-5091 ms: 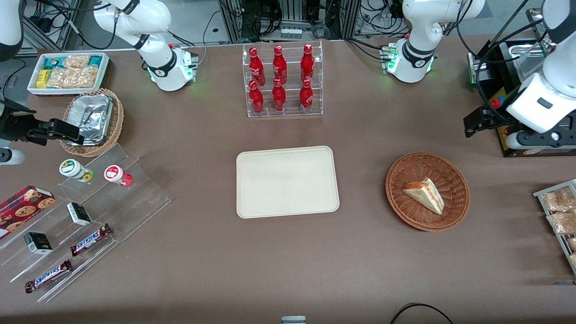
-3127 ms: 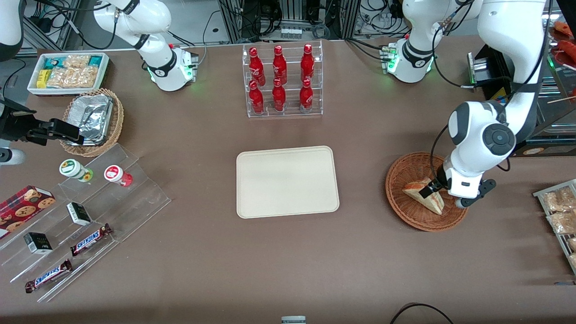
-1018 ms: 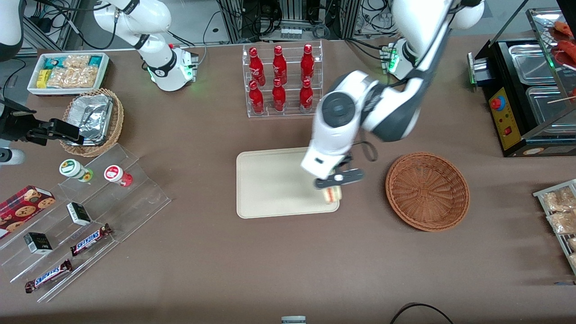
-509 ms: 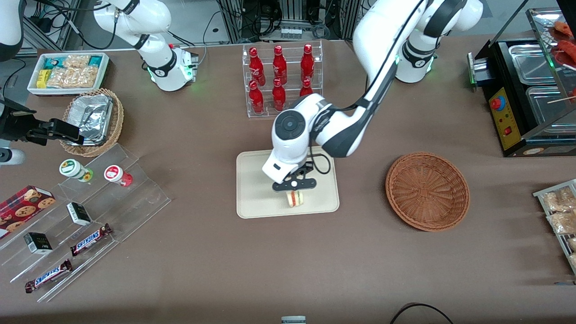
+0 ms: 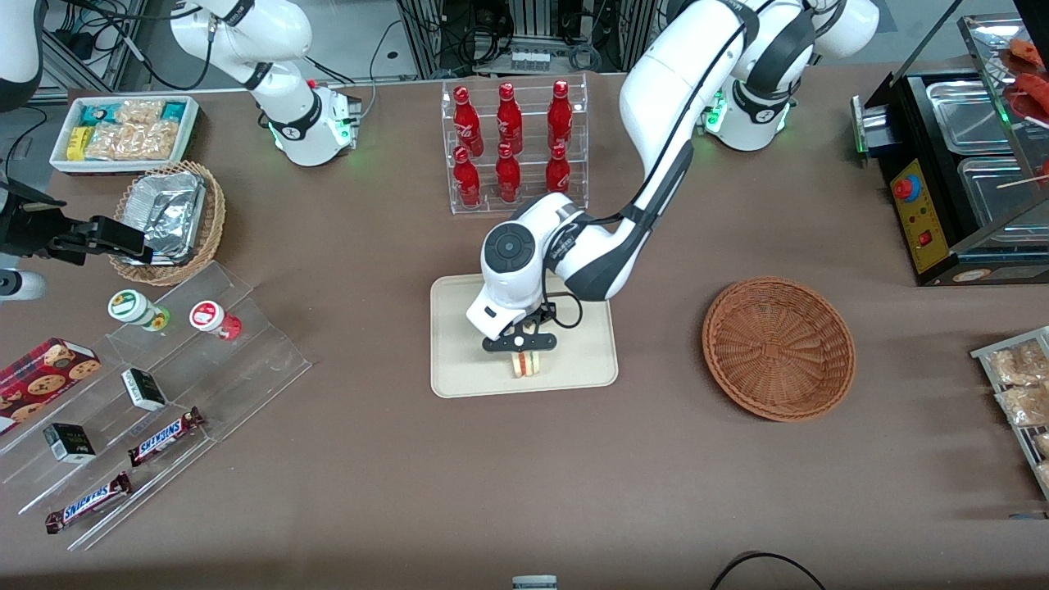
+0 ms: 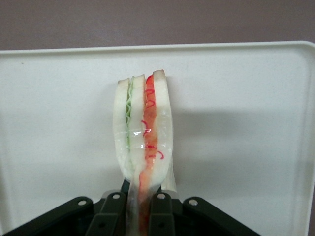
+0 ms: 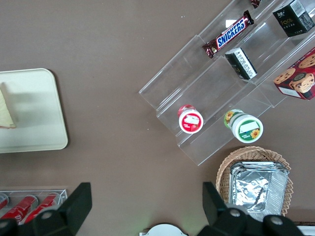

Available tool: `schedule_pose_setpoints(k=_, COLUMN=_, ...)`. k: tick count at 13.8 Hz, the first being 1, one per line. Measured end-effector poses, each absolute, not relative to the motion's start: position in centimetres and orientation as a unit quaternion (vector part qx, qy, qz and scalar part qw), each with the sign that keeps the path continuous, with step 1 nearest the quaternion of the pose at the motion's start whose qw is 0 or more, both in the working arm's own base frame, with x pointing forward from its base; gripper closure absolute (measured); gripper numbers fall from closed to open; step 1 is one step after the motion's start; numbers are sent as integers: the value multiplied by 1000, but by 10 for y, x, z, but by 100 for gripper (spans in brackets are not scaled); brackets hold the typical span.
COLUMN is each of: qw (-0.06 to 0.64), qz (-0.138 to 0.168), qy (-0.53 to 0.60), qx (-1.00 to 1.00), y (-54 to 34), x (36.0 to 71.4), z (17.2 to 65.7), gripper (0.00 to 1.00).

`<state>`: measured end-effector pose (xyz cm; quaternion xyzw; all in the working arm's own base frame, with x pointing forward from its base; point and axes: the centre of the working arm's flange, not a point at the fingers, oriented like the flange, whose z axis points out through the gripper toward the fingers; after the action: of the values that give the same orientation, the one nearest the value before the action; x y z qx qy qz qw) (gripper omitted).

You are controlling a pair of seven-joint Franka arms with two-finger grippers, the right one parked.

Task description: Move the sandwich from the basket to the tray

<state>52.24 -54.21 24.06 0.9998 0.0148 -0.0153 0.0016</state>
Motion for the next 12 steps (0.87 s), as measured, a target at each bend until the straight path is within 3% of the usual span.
schedule_pose_setpoints(k=4, qw=-3, qz=-13, qy=8, qx=1000, y=-544, x=521, z=236, gripper=85)
schedule_pose_setpoints(k=5, qw=-3, qz=-13, qy=8, qx=1000, y=-544, x=521, z=237, gripper=79)
schedule_pose_setpoints(k=9, qw=-3, qz=-9, qy=10, qx=1000, y=-544, x=526, z=262, gripper=39)
schedule_pose_setpoints(k=12, qw=-6, qz=-3, qy=25, qx=1000, y=-528, x=538, z=324, gripper=8)
